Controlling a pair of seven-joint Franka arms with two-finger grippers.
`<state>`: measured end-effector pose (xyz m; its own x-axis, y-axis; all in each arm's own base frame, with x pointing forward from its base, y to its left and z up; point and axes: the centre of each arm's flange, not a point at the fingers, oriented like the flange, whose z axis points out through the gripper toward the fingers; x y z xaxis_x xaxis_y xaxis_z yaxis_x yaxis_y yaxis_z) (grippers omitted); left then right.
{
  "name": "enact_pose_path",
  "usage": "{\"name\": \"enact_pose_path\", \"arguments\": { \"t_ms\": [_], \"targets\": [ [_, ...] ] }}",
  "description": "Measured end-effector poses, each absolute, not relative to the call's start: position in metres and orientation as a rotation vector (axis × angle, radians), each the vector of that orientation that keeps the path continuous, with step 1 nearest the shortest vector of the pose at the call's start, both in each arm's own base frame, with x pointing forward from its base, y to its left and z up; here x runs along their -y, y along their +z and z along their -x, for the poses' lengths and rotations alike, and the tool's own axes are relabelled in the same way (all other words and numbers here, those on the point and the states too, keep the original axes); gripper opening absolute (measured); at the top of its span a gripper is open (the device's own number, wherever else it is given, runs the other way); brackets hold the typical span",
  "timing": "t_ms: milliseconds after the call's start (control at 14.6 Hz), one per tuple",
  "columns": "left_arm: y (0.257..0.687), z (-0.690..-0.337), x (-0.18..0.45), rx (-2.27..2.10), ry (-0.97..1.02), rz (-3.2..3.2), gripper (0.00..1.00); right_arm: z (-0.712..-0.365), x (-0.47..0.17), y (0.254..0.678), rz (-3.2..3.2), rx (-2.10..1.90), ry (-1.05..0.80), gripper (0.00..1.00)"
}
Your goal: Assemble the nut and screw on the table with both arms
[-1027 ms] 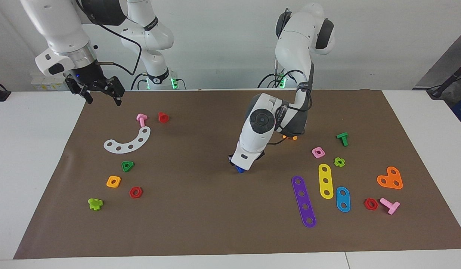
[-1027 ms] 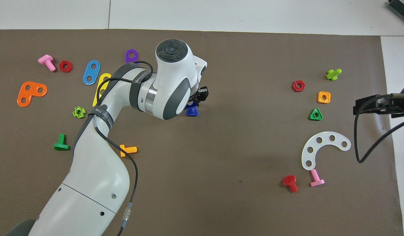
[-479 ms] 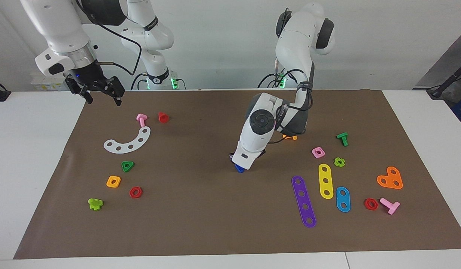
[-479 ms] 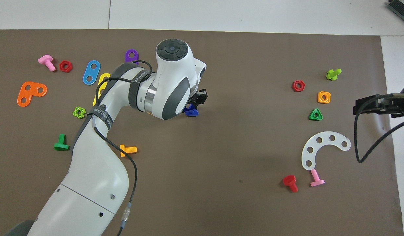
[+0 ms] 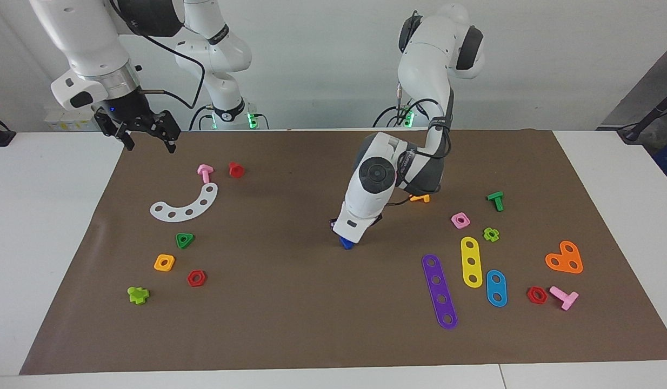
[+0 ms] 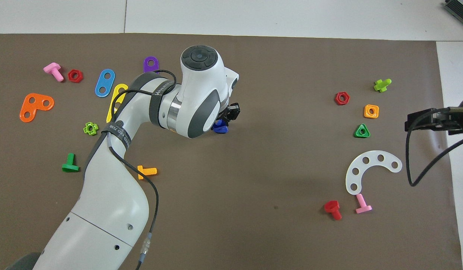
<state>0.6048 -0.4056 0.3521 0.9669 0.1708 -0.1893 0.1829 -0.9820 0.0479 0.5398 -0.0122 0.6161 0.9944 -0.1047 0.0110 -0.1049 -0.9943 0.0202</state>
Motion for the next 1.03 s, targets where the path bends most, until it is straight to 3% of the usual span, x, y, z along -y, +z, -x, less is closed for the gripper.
{"name": "enact_pose_path", "arguments": {
  "t_ms": [1027],
  "targets": [
    [0.3475,-0.6019,0.4038,-0.284,-0.323,-3.061,0.48,-0.5397,0.0122,0.6162,-3.117,0.164,0.016,1.0]
  ]
}}
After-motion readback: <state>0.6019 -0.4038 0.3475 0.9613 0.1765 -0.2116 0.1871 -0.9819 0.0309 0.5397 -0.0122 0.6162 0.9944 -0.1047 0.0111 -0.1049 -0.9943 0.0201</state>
